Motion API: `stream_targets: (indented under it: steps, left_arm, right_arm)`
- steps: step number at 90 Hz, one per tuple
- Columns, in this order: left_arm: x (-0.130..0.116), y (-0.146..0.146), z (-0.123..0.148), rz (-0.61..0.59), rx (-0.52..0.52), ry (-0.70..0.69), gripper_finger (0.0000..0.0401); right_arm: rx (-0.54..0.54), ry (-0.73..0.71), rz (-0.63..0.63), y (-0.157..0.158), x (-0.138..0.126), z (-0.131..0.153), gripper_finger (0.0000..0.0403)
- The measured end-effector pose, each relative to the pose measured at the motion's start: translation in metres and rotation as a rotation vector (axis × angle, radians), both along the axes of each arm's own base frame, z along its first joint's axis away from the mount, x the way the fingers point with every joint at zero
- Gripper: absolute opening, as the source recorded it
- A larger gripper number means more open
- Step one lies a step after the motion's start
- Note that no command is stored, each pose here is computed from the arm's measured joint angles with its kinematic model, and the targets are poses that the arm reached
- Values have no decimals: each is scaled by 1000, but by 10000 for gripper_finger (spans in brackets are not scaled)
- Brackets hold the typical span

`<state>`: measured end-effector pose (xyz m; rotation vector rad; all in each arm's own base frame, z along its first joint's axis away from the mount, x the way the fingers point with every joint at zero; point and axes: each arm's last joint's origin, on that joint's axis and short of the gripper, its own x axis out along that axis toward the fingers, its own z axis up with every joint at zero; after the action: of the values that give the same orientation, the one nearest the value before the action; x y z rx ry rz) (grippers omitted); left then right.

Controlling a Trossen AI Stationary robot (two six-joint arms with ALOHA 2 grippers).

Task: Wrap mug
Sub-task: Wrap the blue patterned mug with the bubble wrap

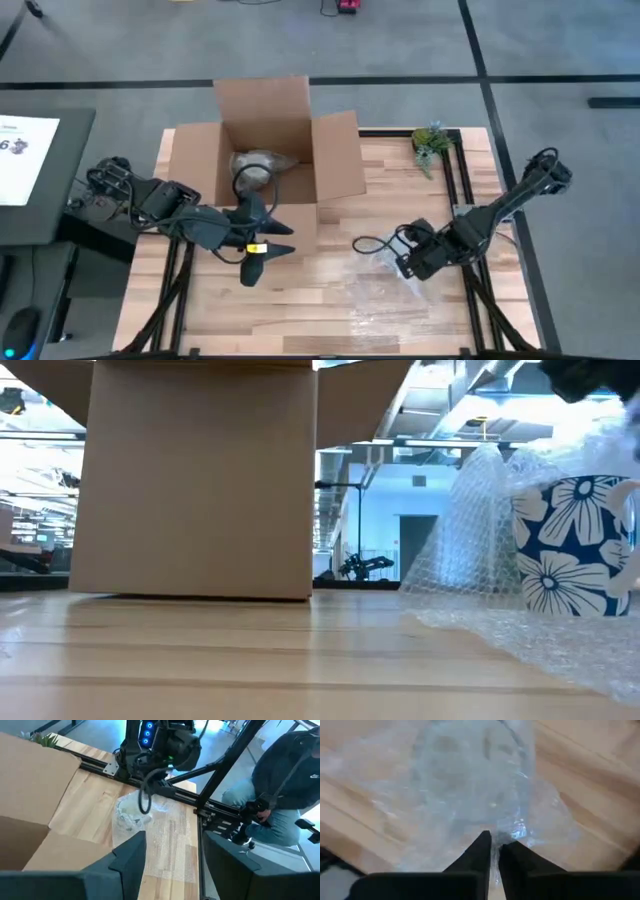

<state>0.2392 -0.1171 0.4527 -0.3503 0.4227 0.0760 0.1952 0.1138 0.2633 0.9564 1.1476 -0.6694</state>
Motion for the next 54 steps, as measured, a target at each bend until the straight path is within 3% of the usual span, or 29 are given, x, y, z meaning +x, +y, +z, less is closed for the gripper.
stream_targets:
  steps: [27,54]
  left_arm:
    - [0,0,0,-3,7,0,175]
    - [0,0,0,-2,7,0,175]
  right_arm:
    - [30,-122,-66,-23,26,-2,1]
    - [57,8,-85,-35,24,-34,1]
